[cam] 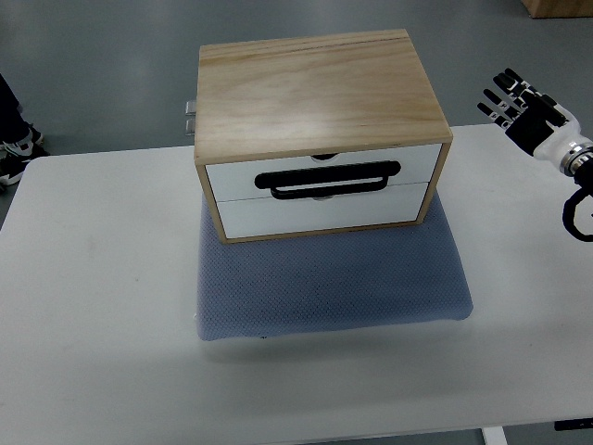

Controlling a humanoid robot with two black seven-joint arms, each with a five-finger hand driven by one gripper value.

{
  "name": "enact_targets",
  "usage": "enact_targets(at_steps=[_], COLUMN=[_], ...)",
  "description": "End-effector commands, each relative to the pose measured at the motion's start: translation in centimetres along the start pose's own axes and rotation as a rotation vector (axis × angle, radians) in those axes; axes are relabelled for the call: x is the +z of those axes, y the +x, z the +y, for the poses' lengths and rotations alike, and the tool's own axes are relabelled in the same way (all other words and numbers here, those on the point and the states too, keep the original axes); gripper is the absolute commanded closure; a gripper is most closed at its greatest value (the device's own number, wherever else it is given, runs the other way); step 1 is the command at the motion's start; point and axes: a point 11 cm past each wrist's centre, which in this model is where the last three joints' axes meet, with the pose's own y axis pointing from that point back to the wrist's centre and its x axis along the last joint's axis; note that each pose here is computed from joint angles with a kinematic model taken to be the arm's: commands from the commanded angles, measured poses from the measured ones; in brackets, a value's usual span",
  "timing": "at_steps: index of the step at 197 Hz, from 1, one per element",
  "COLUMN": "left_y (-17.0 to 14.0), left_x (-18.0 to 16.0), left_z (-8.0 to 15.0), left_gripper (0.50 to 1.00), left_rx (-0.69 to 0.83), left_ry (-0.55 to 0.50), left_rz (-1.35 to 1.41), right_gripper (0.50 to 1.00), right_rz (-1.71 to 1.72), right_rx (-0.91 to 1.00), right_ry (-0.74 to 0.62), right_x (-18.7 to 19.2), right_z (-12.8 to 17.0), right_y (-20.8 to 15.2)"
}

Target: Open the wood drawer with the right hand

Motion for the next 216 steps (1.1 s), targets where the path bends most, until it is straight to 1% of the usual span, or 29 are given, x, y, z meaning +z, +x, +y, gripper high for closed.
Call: enact_targets(at_steps=[1, 15, 28, 55, 77, 89, 102, 127, 151, 163, 177, 194, 216], left_y=[-0.1, 0.0, 0.0, 0.0, 0.0, 0.0, 0.0, 0.0, 0.0, 0.0, 0.0, 0.0, 0.0], left_x=[0.0, 0.0, 0.0, 0.0, 0.0, 0.0, 0.0, 0.0, 0.0, 0.0, 0.0, 0.0, 0.0], left_z=[0.0, 0.0, 0.0, 0.0, 0.0, 0.0, 0.0, 0.0, 0.0, 0.0, 0.0, 0.0, 0.0], left_gripper=[0.5, 0.5, 0.5, 0.5, 0.5, 0.5, 0.5, 0.5, 0.5, 0.5, 0.5, 0.5, 0.5], left_rx=[-0.002, 0.0, 0.0, 0.0, 0.0, 0.0, 0.0, 0.0, 0.0, 0.0, 0.0, 0.0, 0.0], left_ry=[0.0, 0.0, 0.0, 0.0, 0.0, 0.0, 0.0, 0.0, 0.0, 0.0, 0.0, 0.0, 0.0], left_rz=[0.001, 0.001, 0.001, 0.001, 0.001, 0.001, 0.001, 0.001, 0.001, 0.001, 0.001, 0.001, 0.001], right_gripper=[0.556, 0.556, 0.556, 0.556, 0.556, 0.556, 0.558, 0.558, 0.56, 0.558, 0.558, 0.558, 0.558], right_rz=[0.099, 0.152, 0.17, 0.193, 0.284, 0.353, 0.429, 0.534, 0.63, 0.672, 0.729, 0.802, 0.94], right_rx=[0.018, 0.03, 0.034, 0.011, 0.004, -0.026, -0.08, -0.183, -0.286, -0.329, -0.402, -0.487, -0.61], right_ry=[0.007, 0.04, 0.063, 0.068, 0.066, 0.076, 0.099, 0.11, 0.061, 0.056, 0.062, 0.025, -0.051], right_x=[-2.0, -4.1, -5.1, -6.1, -8.4, -10.1, -11.2, -11.9, -11.6, -12.1, -12.7, -11.9, -10.5], right_z=[0.7, 1.2, 1.6, 2.1, 3.3, 4.1, 4.5, 5.3, 6.4, 7.2, 7.7, 8.2, 10.4], right_y=[1.0, 1.4, 1.7, 1.9, 2.3, 1.6, 0.4, -1.8, -3.9, -5.0, -7.4, -9.7, -12.3])
